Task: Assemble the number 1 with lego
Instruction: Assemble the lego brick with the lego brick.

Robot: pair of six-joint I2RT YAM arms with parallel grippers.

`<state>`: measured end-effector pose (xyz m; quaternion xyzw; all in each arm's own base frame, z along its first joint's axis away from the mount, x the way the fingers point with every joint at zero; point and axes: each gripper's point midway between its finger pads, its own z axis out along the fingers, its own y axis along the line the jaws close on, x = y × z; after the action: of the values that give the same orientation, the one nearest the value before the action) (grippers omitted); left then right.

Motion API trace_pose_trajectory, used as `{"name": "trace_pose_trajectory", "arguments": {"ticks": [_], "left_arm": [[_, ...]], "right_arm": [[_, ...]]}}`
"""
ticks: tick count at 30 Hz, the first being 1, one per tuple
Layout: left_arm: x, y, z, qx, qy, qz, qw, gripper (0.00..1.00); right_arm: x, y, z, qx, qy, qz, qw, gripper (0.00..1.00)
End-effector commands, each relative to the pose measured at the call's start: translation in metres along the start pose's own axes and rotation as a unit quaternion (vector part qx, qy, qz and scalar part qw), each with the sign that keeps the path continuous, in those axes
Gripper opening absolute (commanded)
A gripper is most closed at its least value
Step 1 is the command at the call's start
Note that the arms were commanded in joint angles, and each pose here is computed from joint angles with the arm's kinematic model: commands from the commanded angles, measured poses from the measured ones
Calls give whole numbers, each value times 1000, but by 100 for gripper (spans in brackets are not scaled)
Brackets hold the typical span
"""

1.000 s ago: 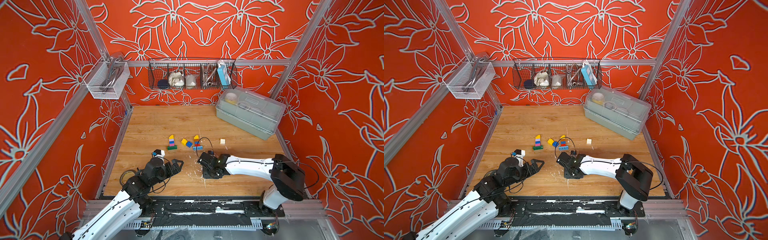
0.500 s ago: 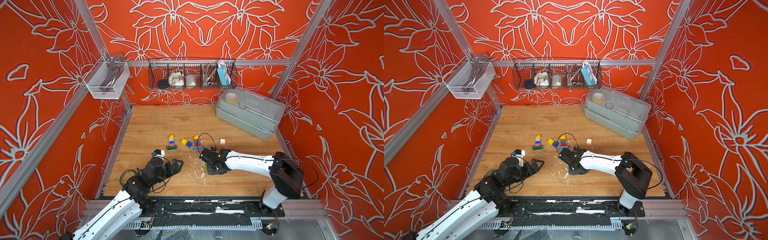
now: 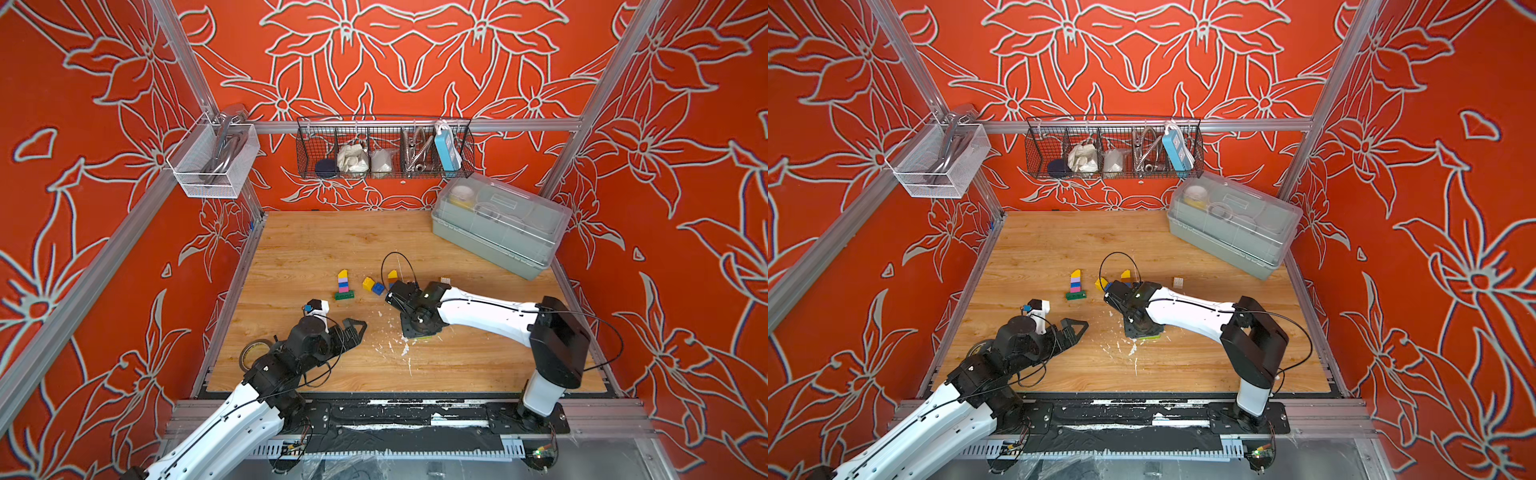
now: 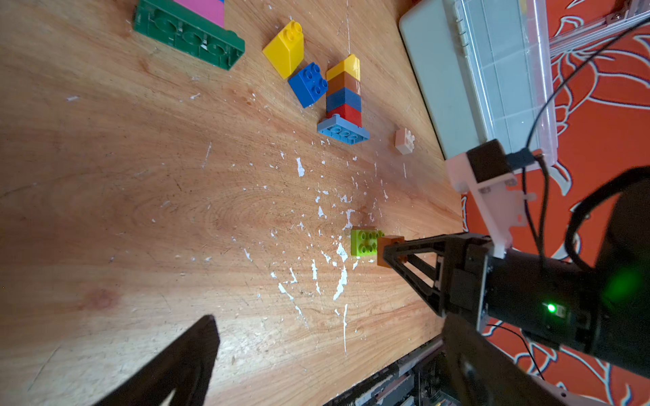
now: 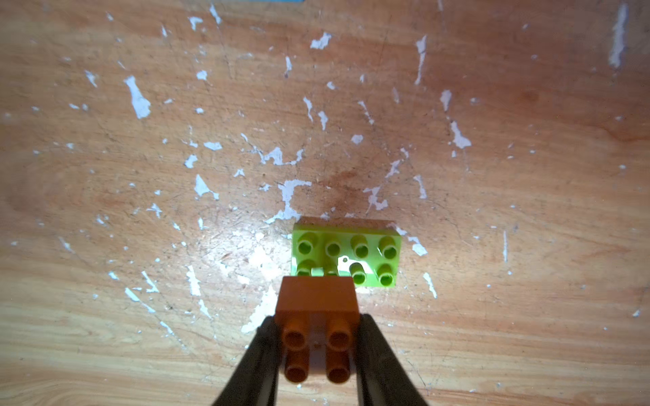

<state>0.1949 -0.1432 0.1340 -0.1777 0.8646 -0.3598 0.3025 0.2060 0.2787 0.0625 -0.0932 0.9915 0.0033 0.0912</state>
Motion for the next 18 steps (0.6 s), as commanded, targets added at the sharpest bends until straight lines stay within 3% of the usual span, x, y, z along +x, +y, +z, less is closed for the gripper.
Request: {"name": "trace_pose_trajectory", "arguments": {"ticks": [1,18], "left_arm": [[-2,-4,0,14,-7,6,1000,99],[-3,-4,2,12,-7,5,1000,99]], "right_arm": [[8,-13,4,21,35,-7,999,15],[-1,-14,18,5,42,8,999,15]]}}
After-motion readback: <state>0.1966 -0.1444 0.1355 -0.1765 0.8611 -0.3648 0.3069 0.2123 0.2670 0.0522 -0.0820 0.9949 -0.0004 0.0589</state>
